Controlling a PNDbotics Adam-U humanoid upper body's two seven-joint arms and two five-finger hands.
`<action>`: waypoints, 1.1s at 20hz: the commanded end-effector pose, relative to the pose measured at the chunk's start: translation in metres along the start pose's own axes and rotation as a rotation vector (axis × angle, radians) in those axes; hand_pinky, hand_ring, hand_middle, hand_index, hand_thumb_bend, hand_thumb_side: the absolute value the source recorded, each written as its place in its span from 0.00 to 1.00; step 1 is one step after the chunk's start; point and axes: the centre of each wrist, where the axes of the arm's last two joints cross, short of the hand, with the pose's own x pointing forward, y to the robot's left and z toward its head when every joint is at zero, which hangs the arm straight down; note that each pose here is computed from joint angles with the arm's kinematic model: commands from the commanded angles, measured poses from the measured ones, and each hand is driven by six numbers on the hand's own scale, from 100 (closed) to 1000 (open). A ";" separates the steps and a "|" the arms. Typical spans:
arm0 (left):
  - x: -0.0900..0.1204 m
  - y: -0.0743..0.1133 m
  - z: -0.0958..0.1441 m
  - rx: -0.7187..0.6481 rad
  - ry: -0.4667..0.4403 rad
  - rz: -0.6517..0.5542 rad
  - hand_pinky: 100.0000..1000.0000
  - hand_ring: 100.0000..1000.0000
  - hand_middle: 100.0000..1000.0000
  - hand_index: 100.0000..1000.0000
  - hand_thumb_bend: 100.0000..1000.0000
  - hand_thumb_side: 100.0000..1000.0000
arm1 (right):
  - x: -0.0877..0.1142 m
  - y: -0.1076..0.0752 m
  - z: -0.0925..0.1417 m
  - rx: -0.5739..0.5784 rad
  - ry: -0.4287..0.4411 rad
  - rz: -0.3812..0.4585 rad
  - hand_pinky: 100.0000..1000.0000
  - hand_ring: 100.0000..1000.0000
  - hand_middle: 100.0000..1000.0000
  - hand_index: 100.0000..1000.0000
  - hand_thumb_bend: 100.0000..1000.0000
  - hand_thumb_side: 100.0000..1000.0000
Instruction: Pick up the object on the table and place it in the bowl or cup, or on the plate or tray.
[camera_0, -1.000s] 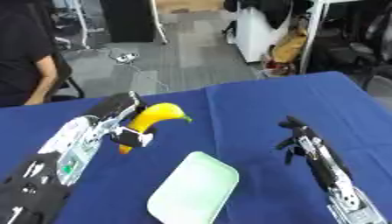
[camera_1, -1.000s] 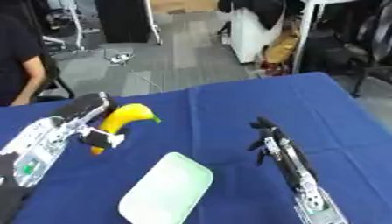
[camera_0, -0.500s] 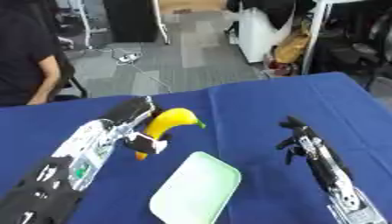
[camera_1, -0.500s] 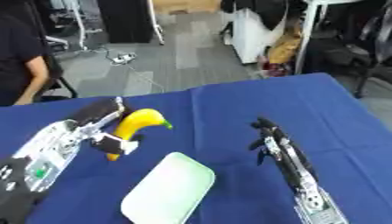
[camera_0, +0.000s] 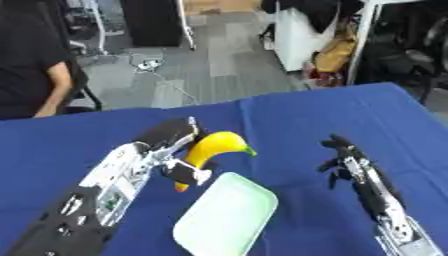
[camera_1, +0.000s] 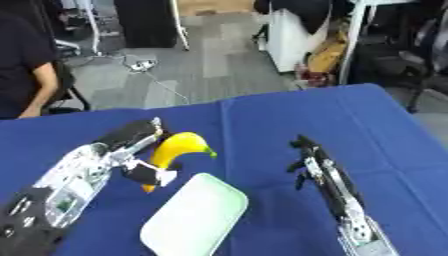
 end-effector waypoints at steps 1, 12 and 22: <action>0.005 0.010 -0.002 0.017 -0.021 -0.016 0.00 0.00 0.00 0.12 0.00 0.16 | 0.007 -0.010 -0.003 -0.011 -0.021 0.022 0.25 0.52 0.83 0.97 0.00 0.88; 0.014 0.000 -0.004 -0.012 -0.049 -0.009 0.00 0.00 0.00 0.12 0.00 0.16 | 0.007 -0.012 -0.001 -0.019 -0.017 0.024 0.26 0.52 0.83 0.97 0.00 0.89; 0.024 0.005 -0.004 -0.010 -0.083 0.002 0.00 0.00 0.00 0.12 0.00 0.16 | 0.005 -0.014 0.002 -0.029 -0.010 0.026 0.26 0.52 0.83 0.97 0.00 0.89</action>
